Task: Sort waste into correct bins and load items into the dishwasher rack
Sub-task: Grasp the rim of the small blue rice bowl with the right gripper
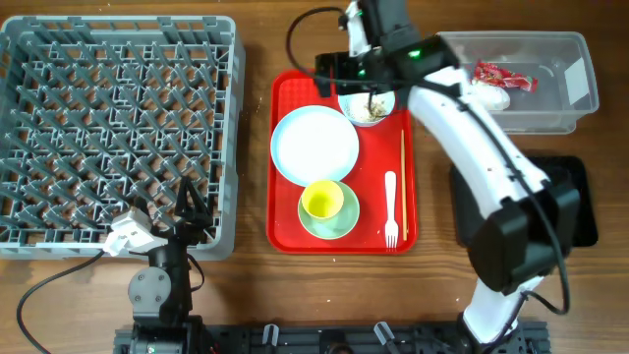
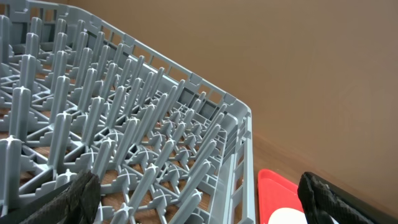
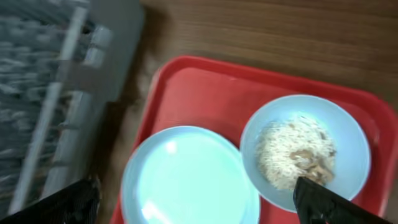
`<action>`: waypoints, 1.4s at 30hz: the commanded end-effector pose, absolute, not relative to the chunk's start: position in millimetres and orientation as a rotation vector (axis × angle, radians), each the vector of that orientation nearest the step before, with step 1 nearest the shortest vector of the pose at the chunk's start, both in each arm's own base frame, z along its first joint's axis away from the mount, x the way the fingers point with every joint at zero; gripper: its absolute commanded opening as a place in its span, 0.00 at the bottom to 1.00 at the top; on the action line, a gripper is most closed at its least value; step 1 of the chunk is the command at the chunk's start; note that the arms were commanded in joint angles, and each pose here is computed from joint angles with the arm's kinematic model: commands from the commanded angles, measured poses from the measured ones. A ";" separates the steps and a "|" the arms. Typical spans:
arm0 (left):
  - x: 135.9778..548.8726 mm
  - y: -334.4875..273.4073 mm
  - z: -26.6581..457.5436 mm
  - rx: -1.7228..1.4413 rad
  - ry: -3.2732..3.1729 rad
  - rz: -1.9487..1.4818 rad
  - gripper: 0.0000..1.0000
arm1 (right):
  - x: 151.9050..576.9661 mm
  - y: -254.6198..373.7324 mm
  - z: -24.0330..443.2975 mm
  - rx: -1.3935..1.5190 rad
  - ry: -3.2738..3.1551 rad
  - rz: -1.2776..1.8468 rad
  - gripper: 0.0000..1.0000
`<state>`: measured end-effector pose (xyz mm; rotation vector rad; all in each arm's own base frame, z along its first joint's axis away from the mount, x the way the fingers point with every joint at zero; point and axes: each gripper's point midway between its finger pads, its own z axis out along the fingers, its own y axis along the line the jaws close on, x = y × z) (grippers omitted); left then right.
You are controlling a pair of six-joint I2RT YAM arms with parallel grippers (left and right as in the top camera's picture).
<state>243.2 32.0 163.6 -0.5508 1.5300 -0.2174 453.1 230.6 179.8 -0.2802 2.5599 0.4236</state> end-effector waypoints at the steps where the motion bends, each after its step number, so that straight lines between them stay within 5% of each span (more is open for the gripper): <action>1: 242.3 35.6 163.5 -0.558 1.522 -0.197 1.00 | 467.3 212.7 124.7 -0.149 2.624 0.120 0.87; 7: 242.3 35.6 163.5 -0.558 1.522 -0.197 1.00 | 475.4 217.5 70.8 -0.005 2.694 0.117 0.52; 16: 242.3 35.6 163.5 -0.558 1.522 -0.197 1.00 | 478.0 219.2 34.5 0.007 2.729 0.078 0.46; 22: 242.3 35.6 163.5 -0.558 1.522 -0.197 1.00 | 479.2 218.2 27.5 -0.002 2.732 0.061 0.25; 31: 242.3 35.6 163.5 -0.558 1.522 -0.197 1.00 | 471.7 210.3 10.5 -0.040 2.778 -0.010 0.20; 33: 242.3 35.6 163.5 -0.558 1.522 -0.197 1.00 | 472.0 210.5 11.3 -0.041 2.777 -0.009 0.04; 42: 242.3 35.6 163.5 -0.558 1.522 -0.197 1.00 | 477.0 204.7 49.1 -0.059 2.739 -0.058 0.04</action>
